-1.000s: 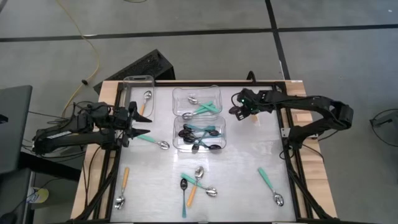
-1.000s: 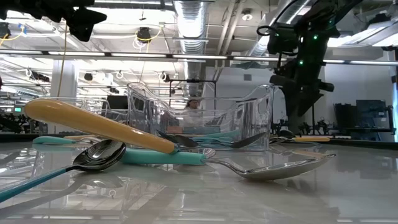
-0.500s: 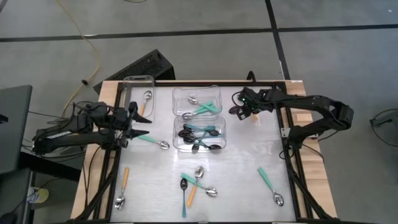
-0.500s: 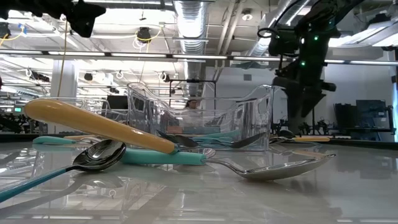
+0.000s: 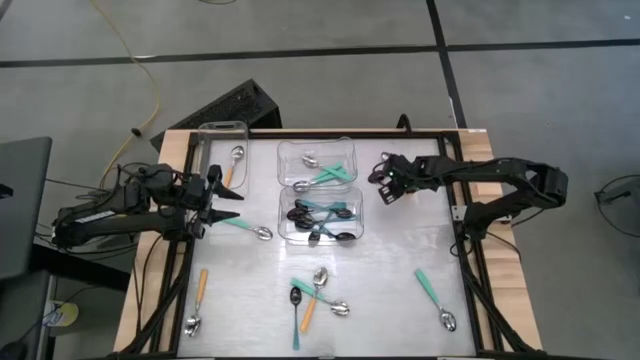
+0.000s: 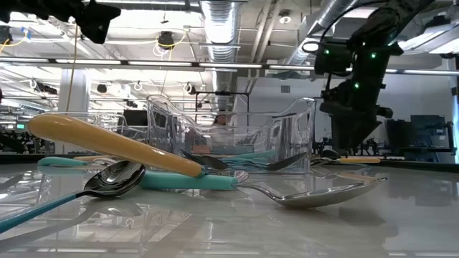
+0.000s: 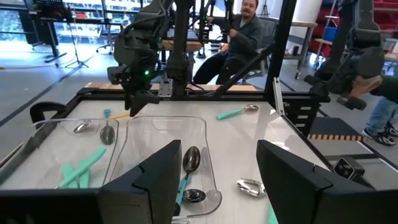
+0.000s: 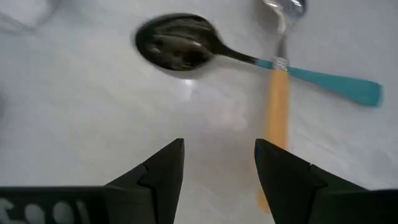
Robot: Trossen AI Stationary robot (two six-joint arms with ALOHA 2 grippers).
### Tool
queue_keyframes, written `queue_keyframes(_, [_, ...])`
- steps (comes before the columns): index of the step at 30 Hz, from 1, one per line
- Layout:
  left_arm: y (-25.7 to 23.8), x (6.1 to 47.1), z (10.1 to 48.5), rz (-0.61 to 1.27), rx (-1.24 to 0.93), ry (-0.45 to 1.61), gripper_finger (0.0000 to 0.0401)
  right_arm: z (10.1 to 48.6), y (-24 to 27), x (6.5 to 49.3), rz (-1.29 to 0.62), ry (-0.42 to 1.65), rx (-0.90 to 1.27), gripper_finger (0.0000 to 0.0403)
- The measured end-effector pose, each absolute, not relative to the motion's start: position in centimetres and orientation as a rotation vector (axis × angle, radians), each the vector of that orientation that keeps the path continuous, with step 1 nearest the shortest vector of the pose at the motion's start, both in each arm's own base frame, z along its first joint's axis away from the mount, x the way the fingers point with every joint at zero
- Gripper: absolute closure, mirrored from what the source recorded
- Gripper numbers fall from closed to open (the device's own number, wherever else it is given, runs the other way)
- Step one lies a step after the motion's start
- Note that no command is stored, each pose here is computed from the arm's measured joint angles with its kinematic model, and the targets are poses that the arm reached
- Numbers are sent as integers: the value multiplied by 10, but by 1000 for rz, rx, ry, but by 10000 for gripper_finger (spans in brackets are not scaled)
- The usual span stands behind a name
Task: Sort silverware by color (type)
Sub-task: Put the yellow spoon into the top left transparent bin
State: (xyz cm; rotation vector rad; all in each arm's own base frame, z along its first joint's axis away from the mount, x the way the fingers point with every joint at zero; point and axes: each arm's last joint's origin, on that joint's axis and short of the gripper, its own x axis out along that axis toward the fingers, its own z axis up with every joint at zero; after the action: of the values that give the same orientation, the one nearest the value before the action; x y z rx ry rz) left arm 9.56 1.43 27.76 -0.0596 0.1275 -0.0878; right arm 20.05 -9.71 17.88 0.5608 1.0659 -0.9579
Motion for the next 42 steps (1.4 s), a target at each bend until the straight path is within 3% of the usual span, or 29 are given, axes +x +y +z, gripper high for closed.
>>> queue_keyframes(11, [14,96,277,-88,-54,128,207,157,-112,185,-1122,1123,498,185])
queue_keyframes(21, [14,96,277,-86,-45,129,207,131,-135,187,-1066,1196,565,188])
queue_keyframes(25, [14,96,277,-86,-42,128,207,131,-135,187,-1060,1192,575,224])
queue_keyframes(32, [15,96,277,-81,-40,132,207,145,-131,185,-1049,1119,562,353])
queue_keyframes(42, [15,95,275,-79,-46,153,207,192,-112,185,-1044,847,451,352])
